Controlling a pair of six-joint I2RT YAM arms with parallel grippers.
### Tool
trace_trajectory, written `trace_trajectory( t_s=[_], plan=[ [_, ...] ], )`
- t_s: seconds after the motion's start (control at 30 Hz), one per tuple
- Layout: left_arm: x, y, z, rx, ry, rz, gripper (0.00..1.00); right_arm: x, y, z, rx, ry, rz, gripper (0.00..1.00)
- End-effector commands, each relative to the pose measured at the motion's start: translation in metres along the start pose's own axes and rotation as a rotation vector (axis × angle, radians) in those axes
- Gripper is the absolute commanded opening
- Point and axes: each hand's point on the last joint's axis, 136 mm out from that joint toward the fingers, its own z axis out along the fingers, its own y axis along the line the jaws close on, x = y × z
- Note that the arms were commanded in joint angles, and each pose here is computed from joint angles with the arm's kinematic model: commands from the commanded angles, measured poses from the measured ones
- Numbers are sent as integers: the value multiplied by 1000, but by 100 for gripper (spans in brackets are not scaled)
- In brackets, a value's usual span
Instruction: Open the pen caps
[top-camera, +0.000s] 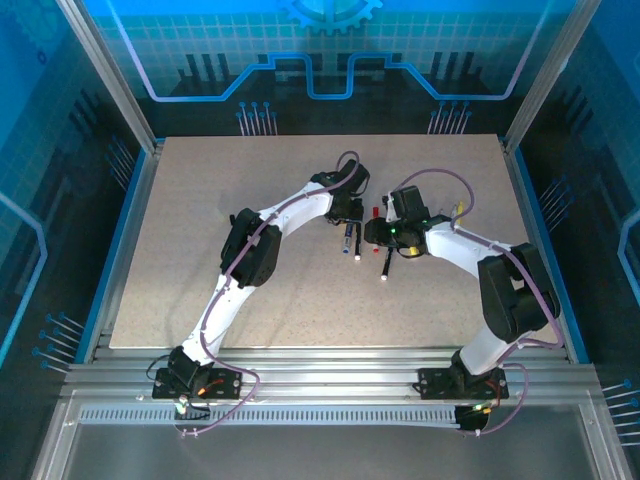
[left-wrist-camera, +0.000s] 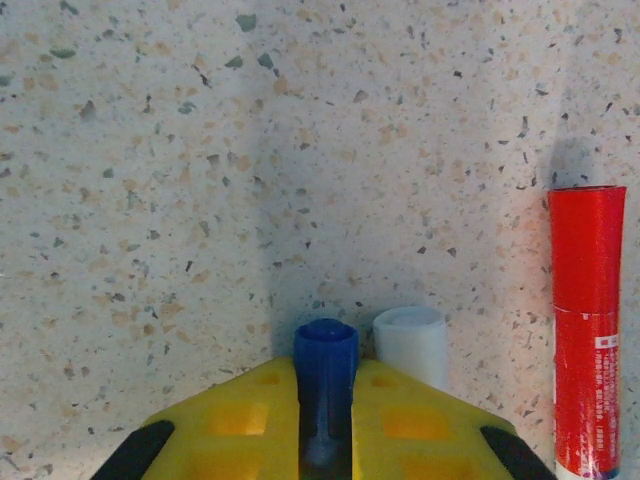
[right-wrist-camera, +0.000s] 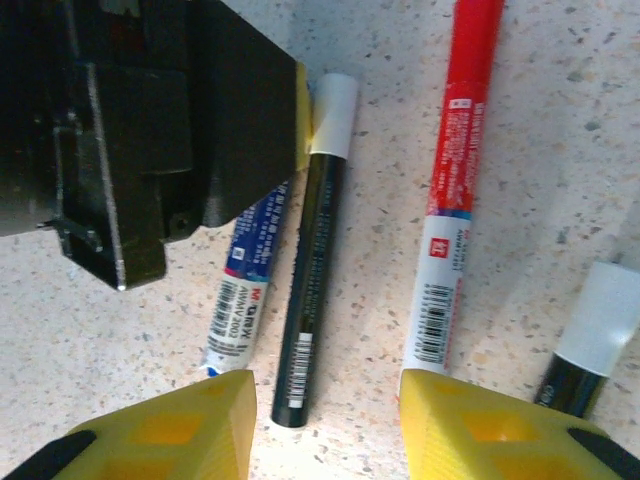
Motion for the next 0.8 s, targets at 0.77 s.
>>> trace_trajectory(
  t_s=[0.77],
  plan=[
    [-20,-32,-106,287,-90,-84,0,11,76,9,-329,35,35,54]
  ],
)
